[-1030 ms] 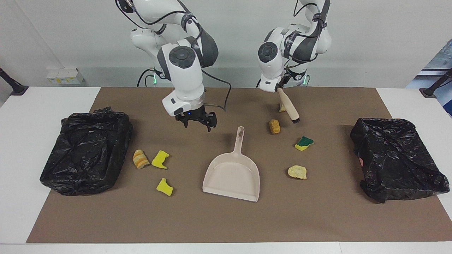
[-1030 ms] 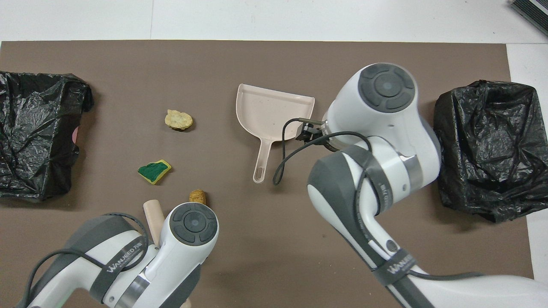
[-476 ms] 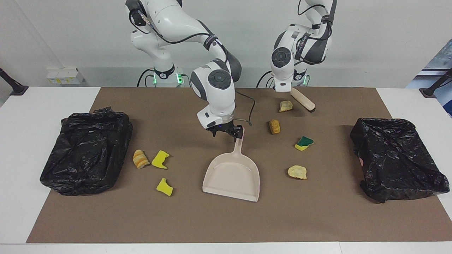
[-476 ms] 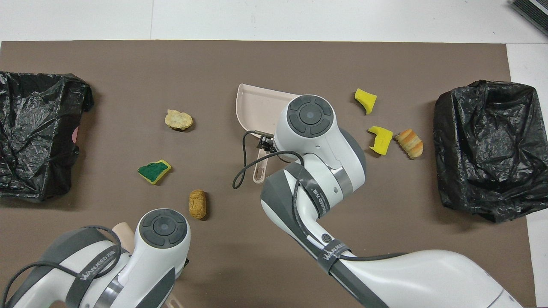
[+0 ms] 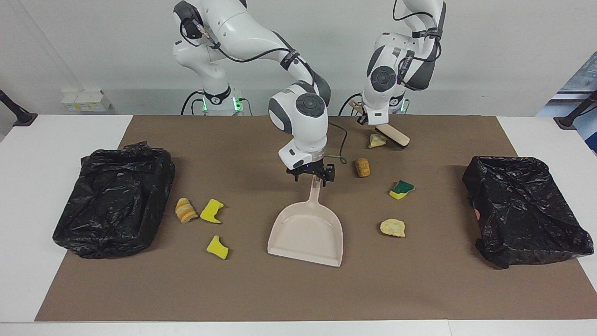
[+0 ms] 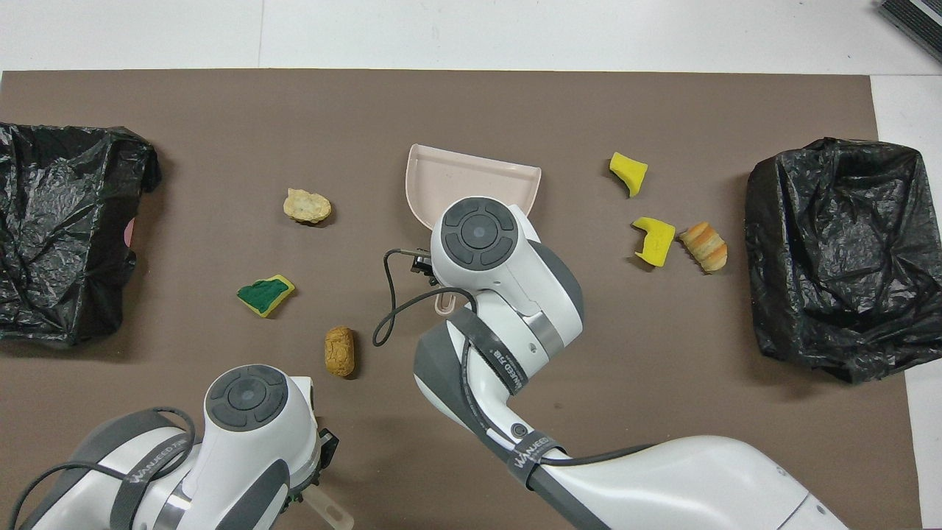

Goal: Sweep and dump trash in bin

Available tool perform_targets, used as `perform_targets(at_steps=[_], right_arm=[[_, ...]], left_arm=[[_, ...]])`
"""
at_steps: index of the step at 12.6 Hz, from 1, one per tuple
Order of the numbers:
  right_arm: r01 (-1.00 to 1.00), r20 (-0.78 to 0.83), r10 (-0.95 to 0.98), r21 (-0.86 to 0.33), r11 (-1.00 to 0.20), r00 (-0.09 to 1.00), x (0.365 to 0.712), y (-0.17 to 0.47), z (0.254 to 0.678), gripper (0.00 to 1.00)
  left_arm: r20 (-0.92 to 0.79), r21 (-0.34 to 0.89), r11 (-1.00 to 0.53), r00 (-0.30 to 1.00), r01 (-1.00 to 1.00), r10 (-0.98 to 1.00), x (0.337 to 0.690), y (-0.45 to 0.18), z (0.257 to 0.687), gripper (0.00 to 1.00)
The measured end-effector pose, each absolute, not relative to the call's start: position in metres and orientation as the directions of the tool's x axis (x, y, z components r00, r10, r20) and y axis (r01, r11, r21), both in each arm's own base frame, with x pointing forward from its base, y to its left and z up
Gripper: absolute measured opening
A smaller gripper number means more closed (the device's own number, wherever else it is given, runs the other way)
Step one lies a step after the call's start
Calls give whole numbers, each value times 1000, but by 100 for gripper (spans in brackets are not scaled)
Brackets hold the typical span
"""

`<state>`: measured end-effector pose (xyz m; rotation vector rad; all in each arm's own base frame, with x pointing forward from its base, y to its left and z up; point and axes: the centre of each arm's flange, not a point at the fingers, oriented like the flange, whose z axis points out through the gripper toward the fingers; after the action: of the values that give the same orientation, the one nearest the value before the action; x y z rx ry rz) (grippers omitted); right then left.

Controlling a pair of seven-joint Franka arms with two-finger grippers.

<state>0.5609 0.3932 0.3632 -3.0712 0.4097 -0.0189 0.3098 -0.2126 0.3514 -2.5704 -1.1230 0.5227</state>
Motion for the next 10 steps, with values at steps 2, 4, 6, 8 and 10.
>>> perform_targets(at_steps=[2,4,6,8,10], right_arm=[[-262,23,-263,-50,-964,965,565,391,362,100],[-252,37,-253,-49,-967,967,566,393,356,99],[-243,33,-244,-37,-969,969,563,395,348,93],[-226,40,-227,-19,-974,973,560,396,343,67],[-183,48,-184,-10,-983,982,558,398,342,41]], left_arm=[[-202,-363,-636,609,681,767,317,-213,350,26],[-198,-320,-620,589,717,783,330,-210,348,26],[-206,-257,-609,573,750,793,354,-215,353,26],[-225,-201,-635,595,746,771,384,-219,360,26],[-245,-154,-714,674,683,697,405,-225,366,26]])
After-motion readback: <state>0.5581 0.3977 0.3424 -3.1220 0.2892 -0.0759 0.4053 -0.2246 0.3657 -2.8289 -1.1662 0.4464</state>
